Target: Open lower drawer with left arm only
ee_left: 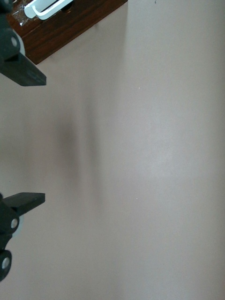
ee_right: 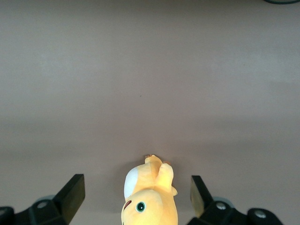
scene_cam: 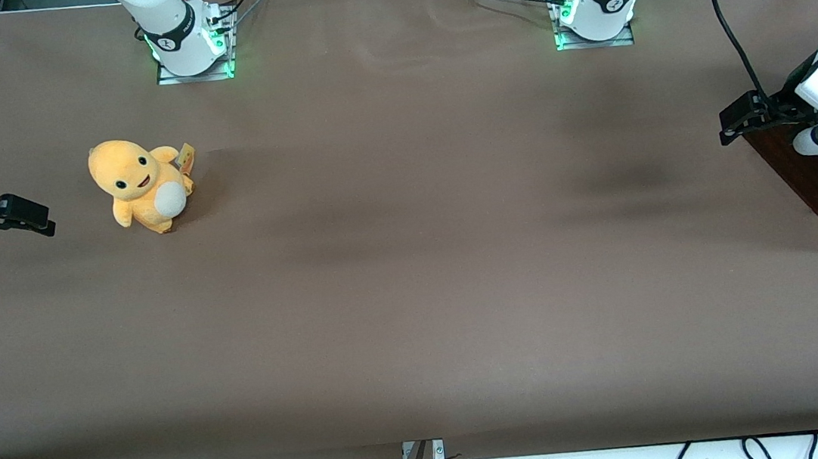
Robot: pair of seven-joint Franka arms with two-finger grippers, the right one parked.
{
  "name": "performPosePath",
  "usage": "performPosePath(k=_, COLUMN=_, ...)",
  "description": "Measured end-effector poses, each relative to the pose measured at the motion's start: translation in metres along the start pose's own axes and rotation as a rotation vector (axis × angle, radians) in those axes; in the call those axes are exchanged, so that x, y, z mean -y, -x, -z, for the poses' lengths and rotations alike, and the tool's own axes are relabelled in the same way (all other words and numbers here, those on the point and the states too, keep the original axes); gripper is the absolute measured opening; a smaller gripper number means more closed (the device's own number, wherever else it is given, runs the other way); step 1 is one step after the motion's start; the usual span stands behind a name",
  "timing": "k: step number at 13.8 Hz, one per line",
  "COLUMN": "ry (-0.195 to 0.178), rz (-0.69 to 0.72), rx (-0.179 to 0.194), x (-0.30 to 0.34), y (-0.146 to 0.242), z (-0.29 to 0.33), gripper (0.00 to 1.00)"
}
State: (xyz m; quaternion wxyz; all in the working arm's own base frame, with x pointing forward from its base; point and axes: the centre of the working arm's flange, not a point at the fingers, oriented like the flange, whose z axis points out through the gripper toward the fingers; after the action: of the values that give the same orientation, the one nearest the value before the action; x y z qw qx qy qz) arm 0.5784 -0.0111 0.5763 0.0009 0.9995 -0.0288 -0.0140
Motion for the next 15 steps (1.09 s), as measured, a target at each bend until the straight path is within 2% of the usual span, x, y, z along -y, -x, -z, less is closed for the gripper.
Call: performPosePath(k=15, ry=0.0, rz=-0.015, rx=0.0, x=-0.0077, y=-0.0003, z=-0.0001, gripper=1.0)
